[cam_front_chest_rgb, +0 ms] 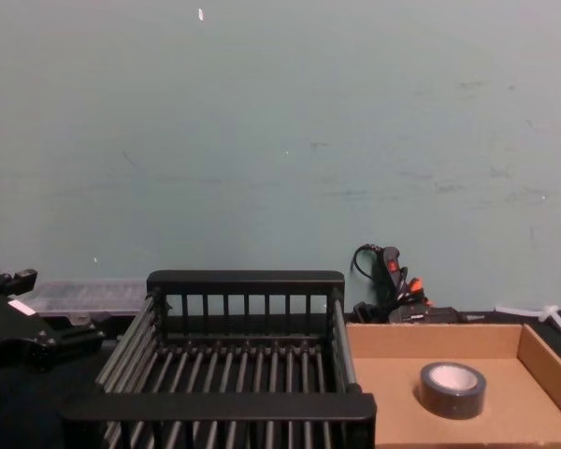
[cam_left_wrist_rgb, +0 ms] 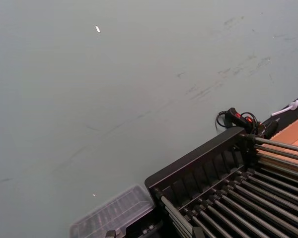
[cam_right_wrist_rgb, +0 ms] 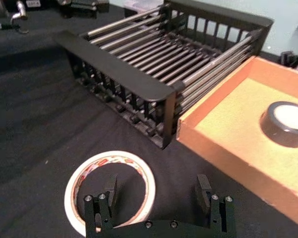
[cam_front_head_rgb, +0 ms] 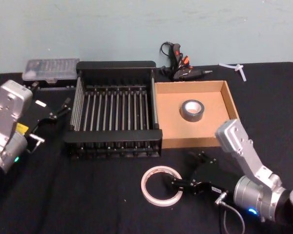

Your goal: Pick up the white tape and place it into the black box , Pick up the silver tape and place it into the brown box.

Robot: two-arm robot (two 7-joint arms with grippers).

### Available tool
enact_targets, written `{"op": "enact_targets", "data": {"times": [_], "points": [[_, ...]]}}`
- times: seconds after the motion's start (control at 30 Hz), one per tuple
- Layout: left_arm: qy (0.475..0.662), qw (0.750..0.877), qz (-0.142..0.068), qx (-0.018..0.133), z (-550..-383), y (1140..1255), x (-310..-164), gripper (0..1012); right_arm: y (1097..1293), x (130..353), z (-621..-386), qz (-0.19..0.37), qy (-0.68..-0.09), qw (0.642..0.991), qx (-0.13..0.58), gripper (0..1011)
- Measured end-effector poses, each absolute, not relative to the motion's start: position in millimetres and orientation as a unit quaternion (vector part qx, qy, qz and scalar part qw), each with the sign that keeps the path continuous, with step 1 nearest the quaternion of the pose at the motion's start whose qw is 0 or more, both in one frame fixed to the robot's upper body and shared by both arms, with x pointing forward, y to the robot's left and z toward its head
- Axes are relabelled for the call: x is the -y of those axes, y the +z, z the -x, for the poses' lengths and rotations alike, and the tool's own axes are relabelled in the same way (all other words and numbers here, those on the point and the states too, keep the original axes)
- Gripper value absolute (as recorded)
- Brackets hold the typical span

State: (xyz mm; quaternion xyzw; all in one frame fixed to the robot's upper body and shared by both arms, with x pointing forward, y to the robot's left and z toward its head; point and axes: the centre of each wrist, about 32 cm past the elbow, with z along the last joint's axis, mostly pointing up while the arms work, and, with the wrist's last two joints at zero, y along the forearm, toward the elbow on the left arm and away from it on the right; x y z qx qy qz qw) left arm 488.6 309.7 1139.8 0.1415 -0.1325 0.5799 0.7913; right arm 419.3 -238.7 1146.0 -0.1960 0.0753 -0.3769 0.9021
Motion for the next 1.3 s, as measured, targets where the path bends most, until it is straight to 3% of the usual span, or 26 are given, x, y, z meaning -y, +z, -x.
{"op": "enact_targets", "data": {"times": [1.3], "points": [[0.580,0.791,-0.142,0.132,-488.6,1139.8,-309.7,1001,1132.2,220.9,-421.5,0.211,-0.363,0.905,-0.060,1002]]}}
